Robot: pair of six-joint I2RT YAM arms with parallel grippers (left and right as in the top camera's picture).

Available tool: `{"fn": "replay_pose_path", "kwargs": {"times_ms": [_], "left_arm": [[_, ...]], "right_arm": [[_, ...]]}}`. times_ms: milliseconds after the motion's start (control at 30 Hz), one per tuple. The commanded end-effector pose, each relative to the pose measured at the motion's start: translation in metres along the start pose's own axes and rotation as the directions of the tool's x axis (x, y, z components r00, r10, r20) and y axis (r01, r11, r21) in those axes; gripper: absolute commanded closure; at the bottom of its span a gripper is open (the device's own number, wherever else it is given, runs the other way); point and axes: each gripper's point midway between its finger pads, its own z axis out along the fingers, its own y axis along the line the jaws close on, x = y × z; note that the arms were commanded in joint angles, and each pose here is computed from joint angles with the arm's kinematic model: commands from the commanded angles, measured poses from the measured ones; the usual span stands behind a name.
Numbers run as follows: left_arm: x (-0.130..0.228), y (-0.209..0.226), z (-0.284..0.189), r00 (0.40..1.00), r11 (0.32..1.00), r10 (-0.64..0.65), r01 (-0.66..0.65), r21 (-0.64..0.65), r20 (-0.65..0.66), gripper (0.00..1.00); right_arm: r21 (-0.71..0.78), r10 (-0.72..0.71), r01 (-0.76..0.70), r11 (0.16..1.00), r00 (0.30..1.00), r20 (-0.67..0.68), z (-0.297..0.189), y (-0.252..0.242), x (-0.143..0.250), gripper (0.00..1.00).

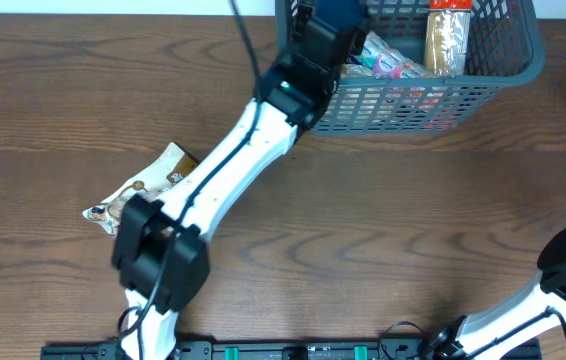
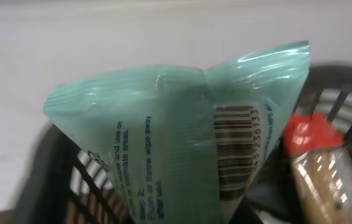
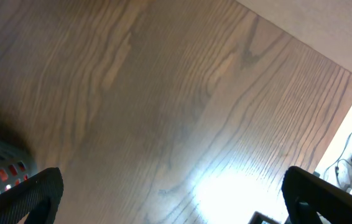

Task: Pack container
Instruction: 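Lift the wipes packet and carry it over the grey basket, then lower the wipes packet into the basket and open the left gripper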

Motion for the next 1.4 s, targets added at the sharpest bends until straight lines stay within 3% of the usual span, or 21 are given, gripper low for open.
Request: {"fn": "replay_pose_path", "kwargs": {"times_ms": [0, 433, 800, 1000, 1033, 1233, 1367], "left_arm": [[0.010, 0.000, 0.009, 1.000, 0.999, -0.030, 0.030, -0.011, -0.009, 0.94], [0.081, -0.003, 0.019, 0.977, 1.000, 0.021, -0.022, -0.006, -0.213, 0.94], [0.147, -0.009, -0.003, 0.875, 0.993, 0.104, -0.069, 0.091, -0.472, 0.94], [0.154, -0.003, -0.006, 0.859, 0.993, 0.110, -0.078, 0.084, -0.500, 0.93], [0.153, -0.002, -0.005, 0.860, 0.994, 0.109, -0.077, 0.083, -0.498, 0.87], [0.144, 0.005, 0.001, 0.879, 0.996, 0.088, -0.064, 0.067, -0.469, 0.30], [0.136, 0.013, 0.004, 0.888, 0.997, 0.074, -0.055, 0.054, -0.453, 0.27]], "right_arm": [[0.018, 0.016, -0.016, 1.000, 1.000, 0.003, 0.001, -0.007, -0.002, 0.01], [0.018, 0.016, -0.016, 1.000, 1.000, 0.003, 0.001, -0.007, -0.002, 0.01], [0.018, 0.016, -0.016, 1.000, 1.000, 0.003, 0.001, -0.007, -0.002, 0.01], [0.018, 0.016, -0.016, 1.000, 1.000, 0.003, 0.001, -0.007, -0.002, 0.01], [0.018, 0.016, -0.016, 1.000, 1.000, 0.003, 0.001, -0.007, -0.002, 0.01], [0.018, 0.016, -0.016, 1.000, 1.000, 0.003, 0.001, -0.007, -0.002, 0.01], [0.018, 0.016, -0.016, 1.000, 1.000, 0.003, 0.001, -0.007, -0.002, 0.01]]}}
